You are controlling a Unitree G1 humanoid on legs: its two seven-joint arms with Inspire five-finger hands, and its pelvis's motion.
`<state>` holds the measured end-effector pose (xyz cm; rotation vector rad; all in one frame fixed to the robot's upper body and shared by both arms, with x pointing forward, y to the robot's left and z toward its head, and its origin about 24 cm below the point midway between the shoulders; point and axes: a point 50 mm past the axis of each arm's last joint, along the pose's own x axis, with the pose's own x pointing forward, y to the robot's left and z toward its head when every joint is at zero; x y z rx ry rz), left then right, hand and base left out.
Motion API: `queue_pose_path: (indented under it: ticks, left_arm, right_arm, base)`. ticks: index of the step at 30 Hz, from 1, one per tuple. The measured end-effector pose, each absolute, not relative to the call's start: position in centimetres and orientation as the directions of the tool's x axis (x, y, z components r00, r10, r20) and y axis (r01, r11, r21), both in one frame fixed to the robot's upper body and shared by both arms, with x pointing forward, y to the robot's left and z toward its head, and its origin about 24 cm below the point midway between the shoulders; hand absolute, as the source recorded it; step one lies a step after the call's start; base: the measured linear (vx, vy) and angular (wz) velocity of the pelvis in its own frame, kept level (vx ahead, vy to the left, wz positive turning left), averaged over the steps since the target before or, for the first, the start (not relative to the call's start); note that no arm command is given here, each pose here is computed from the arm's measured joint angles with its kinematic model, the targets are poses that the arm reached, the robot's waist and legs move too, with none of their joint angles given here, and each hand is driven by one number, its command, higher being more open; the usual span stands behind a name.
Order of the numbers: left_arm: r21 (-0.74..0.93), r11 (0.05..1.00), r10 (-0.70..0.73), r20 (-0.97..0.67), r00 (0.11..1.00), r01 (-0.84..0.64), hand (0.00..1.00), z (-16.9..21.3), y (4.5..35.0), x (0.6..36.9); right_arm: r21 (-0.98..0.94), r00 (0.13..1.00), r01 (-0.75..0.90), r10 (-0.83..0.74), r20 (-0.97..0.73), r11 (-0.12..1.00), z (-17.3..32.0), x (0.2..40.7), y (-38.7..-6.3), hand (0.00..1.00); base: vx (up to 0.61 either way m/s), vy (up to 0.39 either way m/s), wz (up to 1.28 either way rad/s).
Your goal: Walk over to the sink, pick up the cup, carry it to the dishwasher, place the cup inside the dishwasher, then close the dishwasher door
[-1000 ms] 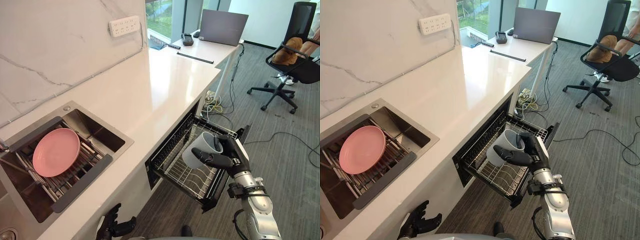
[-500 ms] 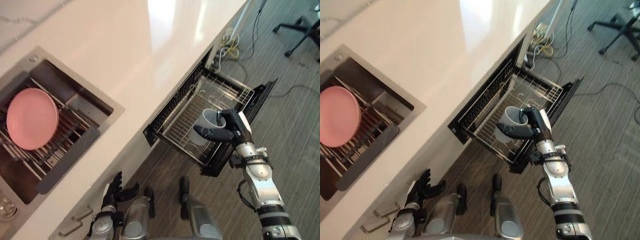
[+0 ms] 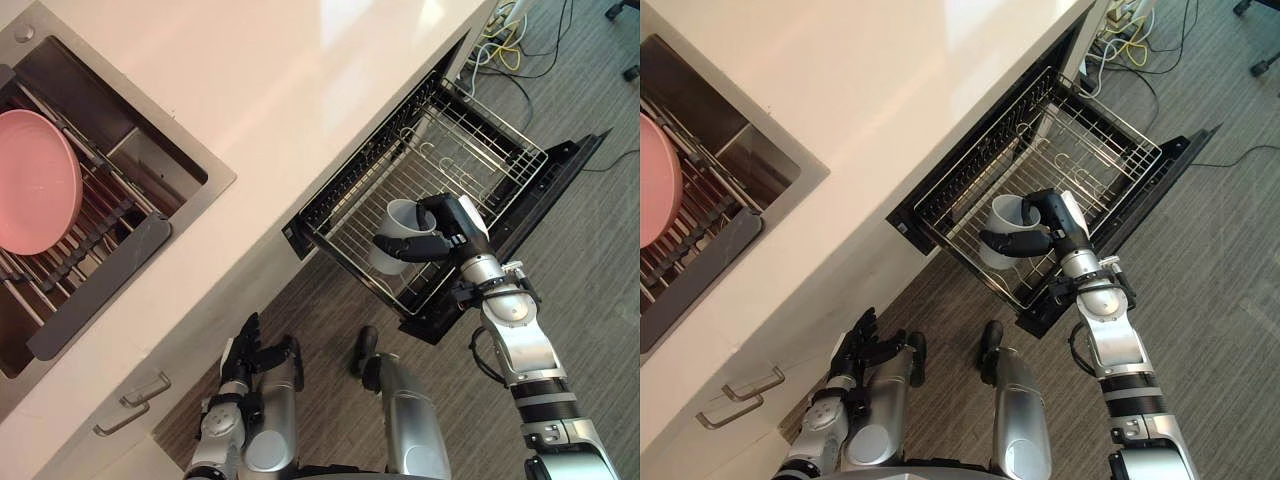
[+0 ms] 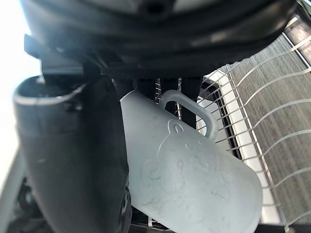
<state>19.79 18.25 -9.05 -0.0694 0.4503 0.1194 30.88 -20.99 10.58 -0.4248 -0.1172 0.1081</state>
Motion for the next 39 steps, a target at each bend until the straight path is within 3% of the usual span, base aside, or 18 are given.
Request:
queue_pose_path:
  ticks: [16,17,29,39]
  left_arm:
    - [-0.067,0.991,0.07,-0.448,0.891,-0.112,1.0,-9.0,17.9,20.3]
    - [-0.067,0.992,0.069,-0.448,0.891,-0.111,1.0,-9.0,17.9,20.3]
    - [-0.07,0.995,0.032,-0.43,0.902,-0.069,1.0,-8.4,17.1,21.0]
    - [-0.061,0.996,0.03,-0.515,0.857,-0.071,1.0,-9.8,17.2,19.8]
  right_arm:
    - [-0.543,0.979,-0.178,0.09,-0.185,0.821,7.2,34.0,-21.8,0.0]
    - [-0.552,0.978,-0.179,0.087,-0.188,0.815,7.3,34.1,-21.8,1.0]
    - [-0.582,0.967,-0.182,0.038,-0.25,0.793,5.6,34.2,-22.2,1.0]
    - [-0.43,0.989,-0.126,0.078,-0.127,0.894,5.0,32.3,-21.8,1.0]
  base:
    - [0.03,-0.017,0.1]
    - [0.04,-0.031,0.07]
    - [-0.02,-0.018,0.08]
    - [0.02,0.002,0.13]
